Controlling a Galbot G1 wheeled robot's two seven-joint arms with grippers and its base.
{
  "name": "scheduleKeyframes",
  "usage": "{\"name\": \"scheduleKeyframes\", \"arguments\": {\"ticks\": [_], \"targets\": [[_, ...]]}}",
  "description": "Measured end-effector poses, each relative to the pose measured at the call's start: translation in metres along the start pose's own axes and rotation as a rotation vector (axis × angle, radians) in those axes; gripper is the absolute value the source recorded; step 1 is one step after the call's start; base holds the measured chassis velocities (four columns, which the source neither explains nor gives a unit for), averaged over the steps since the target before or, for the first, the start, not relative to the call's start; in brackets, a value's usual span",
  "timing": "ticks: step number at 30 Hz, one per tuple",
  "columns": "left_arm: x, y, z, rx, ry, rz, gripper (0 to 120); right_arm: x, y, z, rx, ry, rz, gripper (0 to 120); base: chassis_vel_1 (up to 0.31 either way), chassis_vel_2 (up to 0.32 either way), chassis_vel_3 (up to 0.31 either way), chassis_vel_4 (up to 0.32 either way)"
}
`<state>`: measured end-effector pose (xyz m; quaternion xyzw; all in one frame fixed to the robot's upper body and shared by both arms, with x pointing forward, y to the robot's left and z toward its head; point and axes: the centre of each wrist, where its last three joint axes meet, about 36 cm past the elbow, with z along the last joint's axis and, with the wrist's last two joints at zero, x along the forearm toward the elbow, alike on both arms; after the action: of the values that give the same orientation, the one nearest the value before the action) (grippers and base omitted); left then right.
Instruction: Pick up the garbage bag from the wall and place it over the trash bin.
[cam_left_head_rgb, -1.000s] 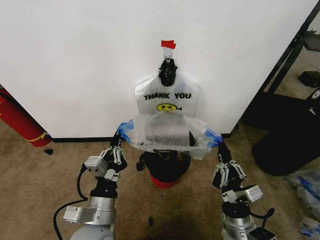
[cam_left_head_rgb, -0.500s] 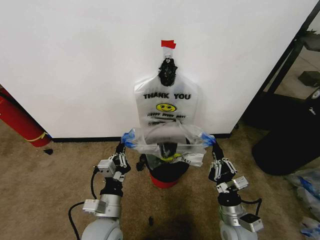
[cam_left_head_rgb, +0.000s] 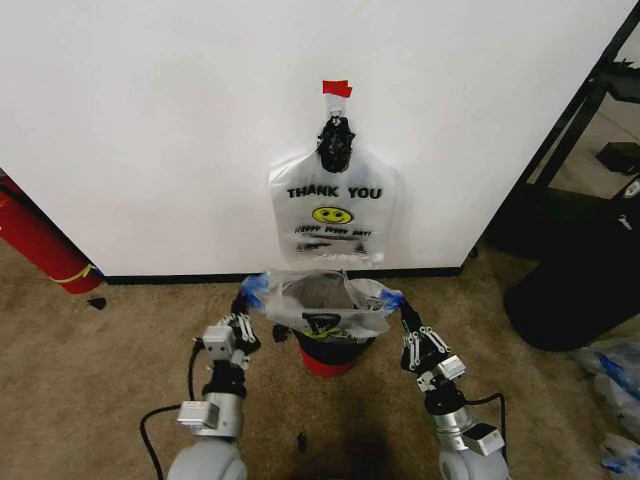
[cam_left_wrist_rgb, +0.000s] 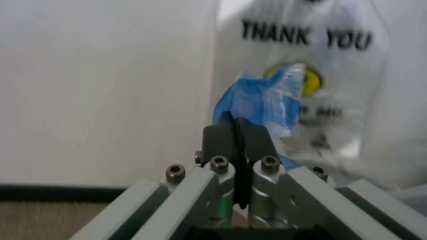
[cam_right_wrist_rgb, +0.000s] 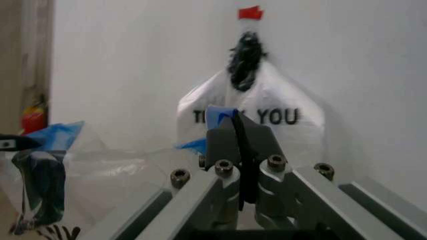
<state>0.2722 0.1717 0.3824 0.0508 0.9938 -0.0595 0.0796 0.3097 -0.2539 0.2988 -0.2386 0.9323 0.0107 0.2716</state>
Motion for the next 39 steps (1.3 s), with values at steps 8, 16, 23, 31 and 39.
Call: {"name": "scheduleKeyframes", "arguments": {"ticks": [8,16,23,31,39], "targets": [[0.022,-0.005,0.025,-0.035,0.076,0.044,0,0.047,-0.080,-0.003,0.063,0.131,-0.275,0,0.000,0.000,0.000,0.000],[0.037,0.003,0.030,-0.127,0.114,0.031,0,0.086,-0.098,0.008,0.049,0.235,-0.309,0,0.000,0.000,0.000,0.000],[0.051,0.014,0.058,-0.202,0.175,0.032,0,0.119,-0.094,0.041,0.010,0.293,-0.244,0,0.000,0.000,0.000,0.000],[0.052,0.011,0.087,-0.224,0.209,0.053,0,0.117,-0.075,0.068,-0.037,0.298,-0.205,0,0.000,0.000,0.000,0.000],[0.016,0.020,0.102,-0.257,0.214,0.050,0,0.098,-0.069,0.091,-0.035,0.280,-0.017,0,0.000,0.000,0.000,0.000]]}}
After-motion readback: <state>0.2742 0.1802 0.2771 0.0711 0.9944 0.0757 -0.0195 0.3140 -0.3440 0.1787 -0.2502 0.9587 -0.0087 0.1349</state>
